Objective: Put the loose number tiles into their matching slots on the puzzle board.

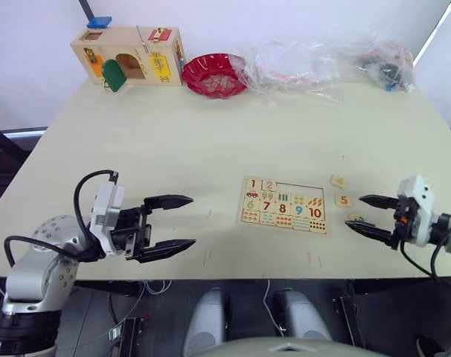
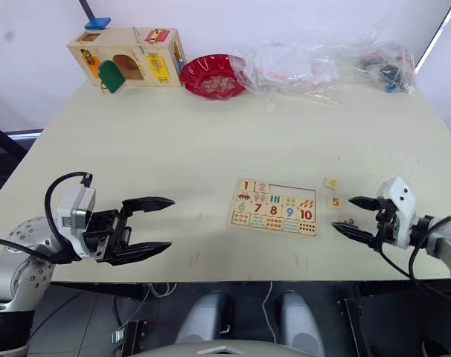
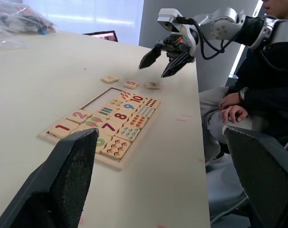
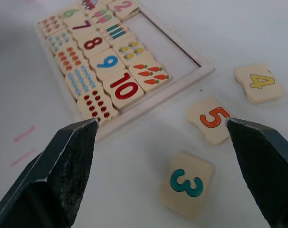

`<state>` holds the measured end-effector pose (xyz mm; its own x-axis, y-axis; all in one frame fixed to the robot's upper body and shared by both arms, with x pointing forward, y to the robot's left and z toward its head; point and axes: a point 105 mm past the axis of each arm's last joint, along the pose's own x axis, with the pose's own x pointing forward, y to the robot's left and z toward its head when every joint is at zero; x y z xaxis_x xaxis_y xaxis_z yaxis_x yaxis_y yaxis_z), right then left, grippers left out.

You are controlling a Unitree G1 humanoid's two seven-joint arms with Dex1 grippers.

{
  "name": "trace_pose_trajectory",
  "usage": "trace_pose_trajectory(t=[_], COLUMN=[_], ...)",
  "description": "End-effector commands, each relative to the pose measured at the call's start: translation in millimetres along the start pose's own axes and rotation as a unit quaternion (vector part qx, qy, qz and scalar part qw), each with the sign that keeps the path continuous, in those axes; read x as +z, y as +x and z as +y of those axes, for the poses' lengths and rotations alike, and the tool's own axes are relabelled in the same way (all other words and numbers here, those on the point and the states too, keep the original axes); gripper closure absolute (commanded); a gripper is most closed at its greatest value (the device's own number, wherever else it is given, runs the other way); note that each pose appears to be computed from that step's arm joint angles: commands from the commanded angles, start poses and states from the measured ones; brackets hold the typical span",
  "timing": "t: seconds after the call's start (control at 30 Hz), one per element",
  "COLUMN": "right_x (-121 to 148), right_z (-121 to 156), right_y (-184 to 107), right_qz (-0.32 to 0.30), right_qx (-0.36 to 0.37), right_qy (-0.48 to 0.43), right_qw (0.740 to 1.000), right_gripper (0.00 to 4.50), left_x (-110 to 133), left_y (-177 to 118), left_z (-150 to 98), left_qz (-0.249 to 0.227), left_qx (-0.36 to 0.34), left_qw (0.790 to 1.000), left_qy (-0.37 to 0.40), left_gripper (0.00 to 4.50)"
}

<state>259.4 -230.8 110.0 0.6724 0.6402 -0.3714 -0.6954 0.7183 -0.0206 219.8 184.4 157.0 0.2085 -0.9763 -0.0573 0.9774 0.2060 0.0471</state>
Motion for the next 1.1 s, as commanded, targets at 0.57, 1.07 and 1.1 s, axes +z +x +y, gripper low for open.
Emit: trace_pose_trajectory(t=[0.57, 1.07, 1.1], right_x=[-26.0, -33.1, -31.8], right_z=[16.6, 19.1, 19.9], right_y=[-5.9, -0.6, 0.1], right_qz=[0.01, 0.014, 0.013], right_qx=[-0.222, -0.227, -0.221], right_qy=[0.092, 0.107, 0.101], right_qw=[0.971, 0.968, 0.97], right_gripper=[0.0, 2.58, 3.21], left_x=[13.9, 12.1, 12.0], left_y=[-13.0, -15.5, -15.4], left_z=[2.4, 4.1, 4.1], left_qz=[-0.016, -0.013, -0.013], left_qx=[-0.034, -0.028, -0.027], left_qw=[0.999, 0.999, 0.999], left_qy=[0.021, 0.026, 0.027], left_gripper=[0.05, 0.0, 0.0])
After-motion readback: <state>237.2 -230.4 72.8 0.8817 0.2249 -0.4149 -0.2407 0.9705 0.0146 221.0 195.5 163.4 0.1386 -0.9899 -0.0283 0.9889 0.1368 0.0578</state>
